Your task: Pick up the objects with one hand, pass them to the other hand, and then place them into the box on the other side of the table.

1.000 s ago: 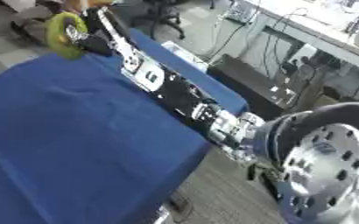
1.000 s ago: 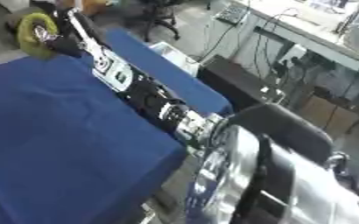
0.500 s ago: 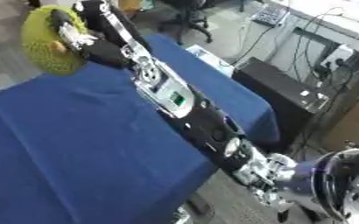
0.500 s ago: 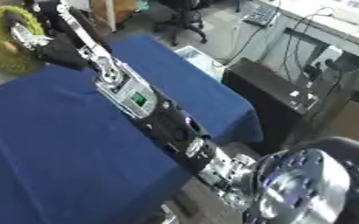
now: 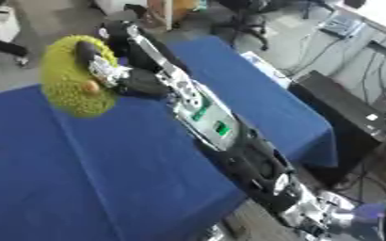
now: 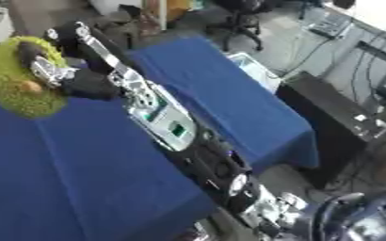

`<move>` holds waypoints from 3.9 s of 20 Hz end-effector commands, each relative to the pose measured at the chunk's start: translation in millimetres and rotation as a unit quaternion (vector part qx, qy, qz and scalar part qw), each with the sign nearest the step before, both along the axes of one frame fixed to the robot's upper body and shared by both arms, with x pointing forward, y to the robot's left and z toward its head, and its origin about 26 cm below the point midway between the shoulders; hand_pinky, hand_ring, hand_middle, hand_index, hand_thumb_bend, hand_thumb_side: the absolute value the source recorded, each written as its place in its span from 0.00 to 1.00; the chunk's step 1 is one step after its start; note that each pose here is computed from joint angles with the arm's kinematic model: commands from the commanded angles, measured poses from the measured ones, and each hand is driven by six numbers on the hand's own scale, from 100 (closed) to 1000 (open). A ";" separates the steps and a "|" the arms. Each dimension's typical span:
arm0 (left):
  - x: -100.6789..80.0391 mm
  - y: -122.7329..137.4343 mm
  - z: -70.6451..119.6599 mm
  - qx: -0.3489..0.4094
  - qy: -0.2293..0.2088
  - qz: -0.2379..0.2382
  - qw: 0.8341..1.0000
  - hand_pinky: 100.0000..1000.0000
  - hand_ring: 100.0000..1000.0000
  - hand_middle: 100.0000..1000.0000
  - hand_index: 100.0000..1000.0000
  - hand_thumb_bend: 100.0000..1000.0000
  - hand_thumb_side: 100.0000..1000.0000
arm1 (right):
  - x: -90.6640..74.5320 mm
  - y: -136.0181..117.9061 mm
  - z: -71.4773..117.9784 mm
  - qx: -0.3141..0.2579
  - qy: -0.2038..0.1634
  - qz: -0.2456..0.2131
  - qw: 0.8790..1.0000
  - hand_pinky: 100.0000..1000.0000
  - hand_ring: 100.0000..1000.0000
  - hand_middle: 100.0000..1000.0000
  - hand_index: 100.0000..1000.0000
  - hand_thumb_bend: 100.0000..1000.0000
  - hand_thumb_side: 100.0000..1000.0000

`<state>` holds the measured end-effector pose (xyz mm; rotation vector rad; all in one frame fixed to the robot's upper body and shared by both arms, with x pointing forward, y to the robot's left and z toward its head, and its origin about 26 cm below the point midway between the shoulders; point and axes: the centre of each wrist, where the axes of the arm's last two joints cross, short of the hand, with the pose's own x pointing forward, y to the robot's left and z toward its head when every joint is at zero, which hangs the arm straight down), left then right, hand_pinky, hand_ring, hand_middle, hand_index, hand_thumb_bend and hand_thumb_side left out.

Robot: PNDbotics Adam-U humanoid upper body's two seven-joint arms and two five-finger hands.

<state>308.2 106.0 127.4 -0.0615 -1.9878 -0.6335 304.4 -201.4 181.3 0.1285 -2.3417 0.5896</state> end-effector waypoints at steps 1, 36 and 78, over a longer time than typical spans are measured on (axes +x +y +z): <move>-1.8 -4.2 10.6 -0.010 -0.021 -0.016 1.000 0.76 0.65 0.57 0.83 0.11 0.89 | -4.7 6.0 8.0 -0.005 -0.016 0.027 1.000 0.48 0.46 0.15 0.33 0.00 0.41; -19.1 -16.6 29.9 0.039 -0.114 -0.208 0.971 0.81 0.74 0.70 0.90 0.42 0.55 | -6.9 22.6 1.5 -0.015 0.019 0.114 0.993 0.47 0.45 0.16 0.34 0.00 0.41; -8.3 -20.0 14.1 -0.012 -0.083 -0.055 0.995 0.30 0.15 0.00 0.09 0.00 0.45 | -3.9 0.1 18.1 -0.003 -0.098 0.020 0.995 0.60 0.63 0.65 0.84 0.00 0.41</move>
